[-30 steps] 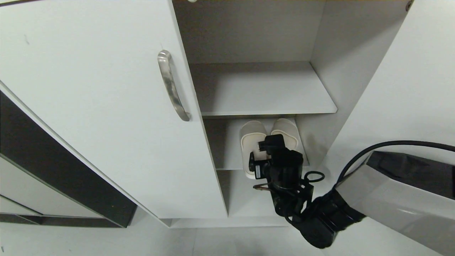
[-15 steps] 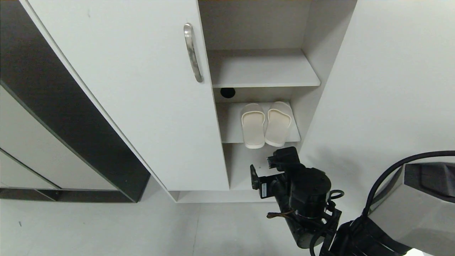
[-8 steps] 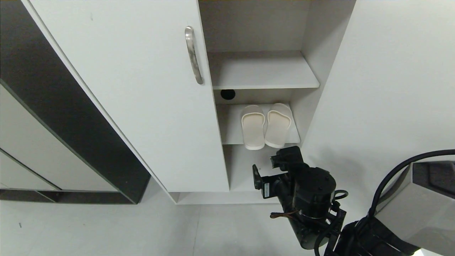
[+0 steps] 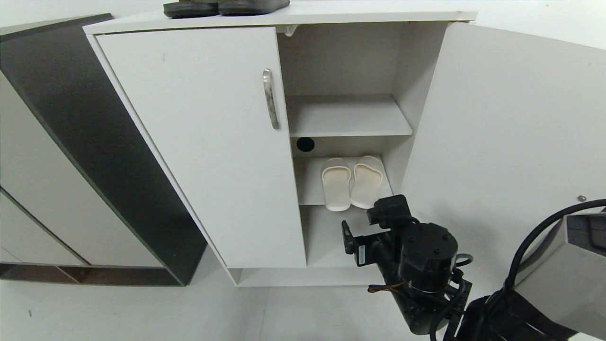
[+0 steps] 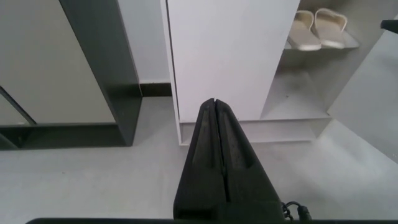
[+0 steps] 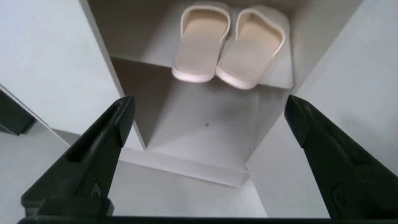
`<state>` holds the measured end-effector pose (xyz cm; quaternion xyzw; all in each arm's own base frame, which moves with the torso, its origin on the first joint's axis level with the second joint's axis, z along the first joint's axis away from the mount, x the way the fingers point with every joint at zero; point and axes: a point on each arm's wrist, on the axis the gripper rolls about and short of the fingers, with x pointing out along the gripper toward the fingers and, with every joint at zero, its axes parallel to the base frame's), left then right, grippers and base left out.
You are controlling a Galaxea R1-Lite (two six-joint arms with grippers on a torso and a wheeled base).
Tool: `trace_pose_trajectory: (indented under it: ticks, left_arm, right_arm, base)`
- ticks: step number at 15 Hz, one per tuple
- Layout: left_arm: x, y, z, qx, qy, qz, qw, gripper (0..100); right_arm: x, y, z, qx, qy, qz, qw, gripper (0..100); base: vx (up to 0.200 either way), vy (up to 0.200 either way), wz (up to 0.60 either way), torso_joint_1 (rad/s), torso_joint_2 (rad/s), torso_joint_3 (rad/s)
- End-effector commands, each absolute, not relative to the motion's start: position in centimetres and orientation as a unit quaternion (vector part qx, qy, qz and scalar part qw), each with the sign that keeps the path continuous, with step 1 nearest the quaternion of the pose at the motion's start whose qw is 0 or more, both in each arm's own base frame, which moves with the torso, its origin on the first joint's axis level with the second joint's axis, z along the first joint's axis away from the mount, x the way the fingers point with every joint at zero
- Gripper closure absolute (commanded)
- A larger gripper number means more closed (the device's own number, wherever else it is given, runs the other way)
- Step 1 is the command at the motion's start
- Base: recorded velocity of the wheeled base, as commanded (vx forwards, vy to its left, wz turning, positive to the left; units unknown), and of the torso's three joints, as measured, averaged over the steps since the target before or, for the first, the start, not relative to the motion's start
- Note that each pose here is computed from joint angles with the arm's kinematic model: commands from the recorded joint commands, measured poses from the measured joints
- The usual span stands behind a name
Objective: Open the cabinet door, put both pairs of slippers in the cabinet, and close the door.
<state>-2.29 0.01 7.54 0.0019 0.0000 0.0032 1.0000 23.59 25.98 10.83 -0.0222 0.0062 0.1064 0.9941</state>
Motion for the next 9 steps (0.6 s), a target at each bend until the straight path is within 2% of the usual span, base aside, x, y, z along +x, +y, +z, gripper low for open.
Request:
trace_pose_trajectory:
  ticks: [1,3,5,9]
  left_arm:
    - [-2.3,0.0,7.5,0.005,0.001,0.004,1.000,100]
    - [-2.3,0.0,7.5,0.008,0.001,0.004,1.000,100]
    - [-2.3,0.0,7.5,0.008,0.001,0.004,1.000,100]
    - [-2.3,0.0,7.5,0.005,0.001,0.003,1.000,100]
  right_arm:
    - [22.6,24.9,11.9,-0.023,0.007,0.122,0.992,0]
    - [21.3,23.7,12.5,-0.025,0.012,0.169,0.985,0]
    - [20.4,23.2,12.5,-0.027,0.019,0.209,0.977,0]
    - [20.3,23.2,12.0,-0.034,0.028,0.224,0.974,0]
  base:
    - [0.000,0.000,0.00,-0.002,0.00,0.198]
    - [0.000,0.000,0.00,-0.002,0.01,0.173]
    - [0.000,0.000,0.00,0.000,0.00,0.000]
    - [0.000,0.000,0.00,0.000,0.00,0.000]
